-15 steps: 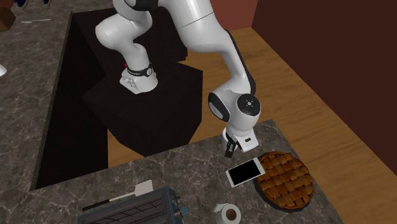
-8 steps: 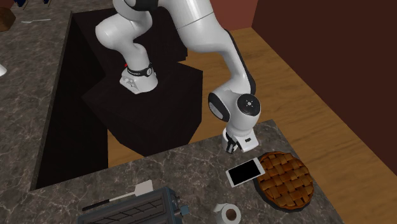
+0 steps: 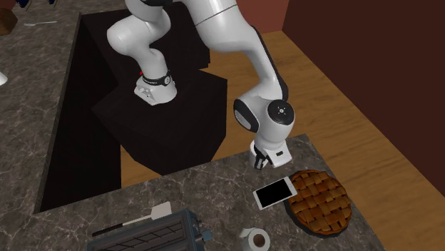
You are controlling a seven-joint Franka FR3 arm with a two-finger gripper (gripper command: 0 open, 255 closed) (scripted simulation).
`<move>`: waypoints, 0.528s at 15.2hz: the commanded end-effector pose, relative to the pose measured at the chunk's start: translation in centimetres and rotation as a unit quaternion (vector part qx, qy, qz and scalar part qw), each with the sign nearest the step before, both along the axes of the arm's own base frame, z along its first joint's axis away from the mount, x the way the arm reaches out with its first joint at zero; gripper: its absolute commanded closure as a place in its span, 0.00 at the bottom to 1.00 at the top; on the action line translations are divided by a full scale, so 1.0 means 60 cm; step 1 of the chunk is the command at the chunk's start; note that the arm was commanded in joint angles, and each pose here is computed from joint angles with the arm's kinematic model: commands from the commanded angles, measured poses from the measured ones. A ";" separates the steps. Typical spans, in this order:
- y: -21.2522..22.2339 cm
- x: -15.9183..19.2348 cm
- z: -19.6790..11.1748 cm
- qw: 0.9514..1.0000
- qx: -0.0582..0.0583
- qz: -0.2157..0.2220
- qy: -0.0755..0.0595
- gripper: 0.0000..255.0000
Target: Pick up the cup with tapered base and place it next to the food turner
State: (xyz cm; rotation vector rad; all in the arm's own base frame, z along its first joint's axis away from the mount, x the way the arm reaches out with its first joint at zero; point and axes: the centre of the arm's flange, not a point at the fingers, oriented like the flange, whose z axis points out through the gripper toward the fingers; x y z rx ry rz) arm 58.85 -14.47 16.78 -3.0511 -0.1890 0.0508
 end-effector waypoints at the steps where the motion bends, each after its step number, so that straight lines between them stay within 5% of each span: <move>1: -0.001 0.000 0.019 1.000 0.000 0.000 0.000 1.00; 8: -0.001 0.000 0.080 1.000 0.000 0.000 0.000 1.00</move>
